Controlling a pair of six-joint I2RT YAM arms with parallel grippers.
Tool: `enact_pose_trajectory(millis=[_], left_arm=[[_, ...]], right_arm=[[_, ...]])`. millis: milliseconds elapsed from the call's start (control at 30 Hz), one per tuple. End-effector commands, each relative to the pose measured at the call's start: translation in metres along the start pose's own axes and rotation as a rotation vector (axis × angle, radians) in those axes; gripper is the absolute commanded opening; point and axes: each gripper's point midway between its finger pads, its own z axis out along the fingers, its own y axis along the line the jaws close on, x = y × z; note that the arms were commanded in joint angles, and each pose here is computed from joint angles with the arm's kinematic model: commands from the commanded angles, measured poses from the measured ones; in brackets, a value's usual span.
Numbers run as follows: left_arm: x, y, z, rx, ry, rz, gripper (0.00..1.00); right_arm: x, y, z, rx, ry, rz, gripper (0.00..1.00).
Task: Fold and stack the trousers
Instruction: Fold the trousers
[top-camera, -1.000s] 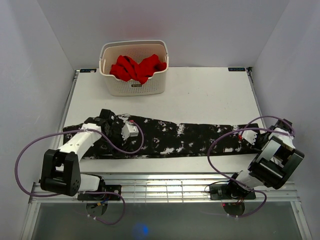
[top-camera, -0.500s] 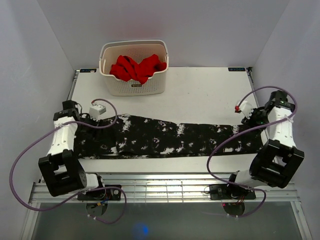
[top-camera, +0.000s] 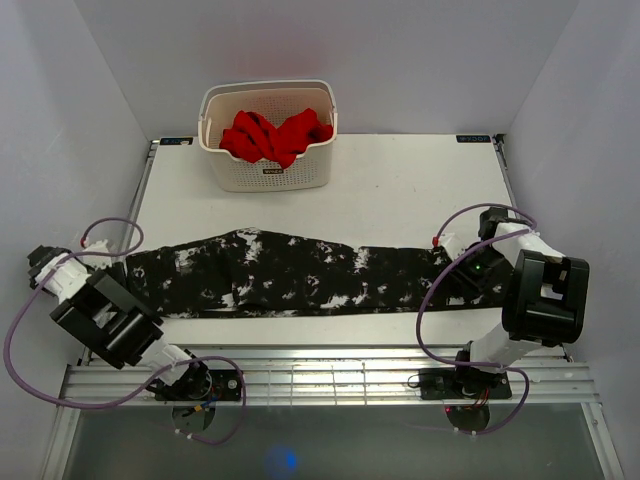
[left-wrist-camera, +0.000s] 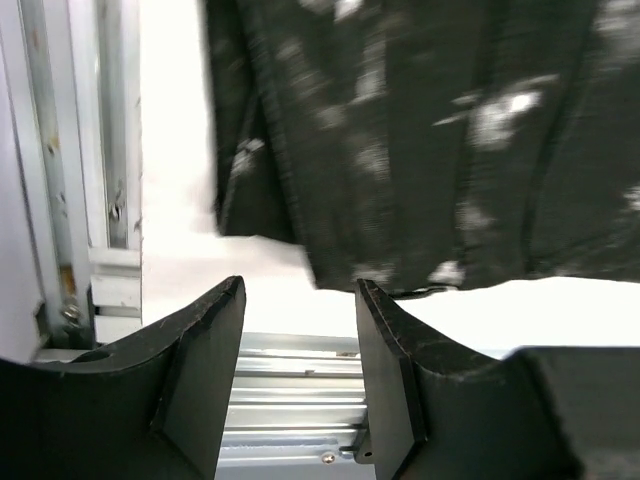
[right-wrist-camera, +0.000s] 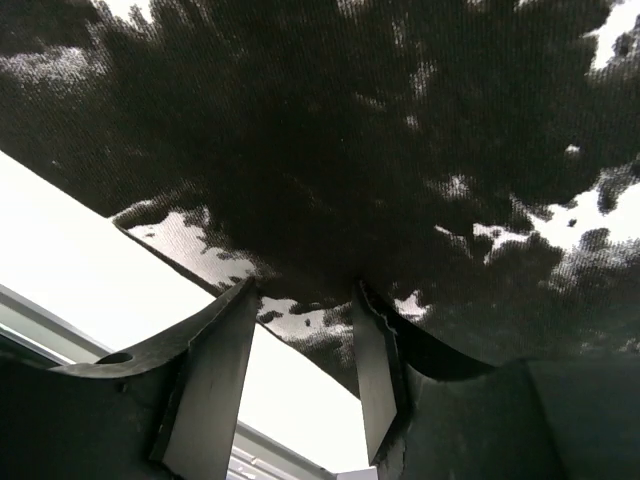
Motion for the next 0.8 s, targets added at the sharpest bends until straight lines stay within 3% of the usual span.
enact_pose_trajectory(millis=[0,267,633,767], left_arm=[[0.005,0.017,0.002,0.022,-0.007,-0.073,0.59],[0.028,-0.002,0.021,0.202,-0.012,-0.224,0.59],[0.016,-0.025,0.034,0.338,-0.091,-0.327,0.59],[0.009,-0.023,0.030,0.332,-0.123,-0.330,0.45]], right_arm=[[0.003,-0.011,0.004,0.058,0.032,0.038,0.50],[0.012,-0.011,0.006,0.073,0.079,0.040,0.52],[0.014,-0.010,0.005,0.076,0.088,0.036,0.51],[0.021,-0.014,0.004,0.098,0.123,0.030,0.50]])
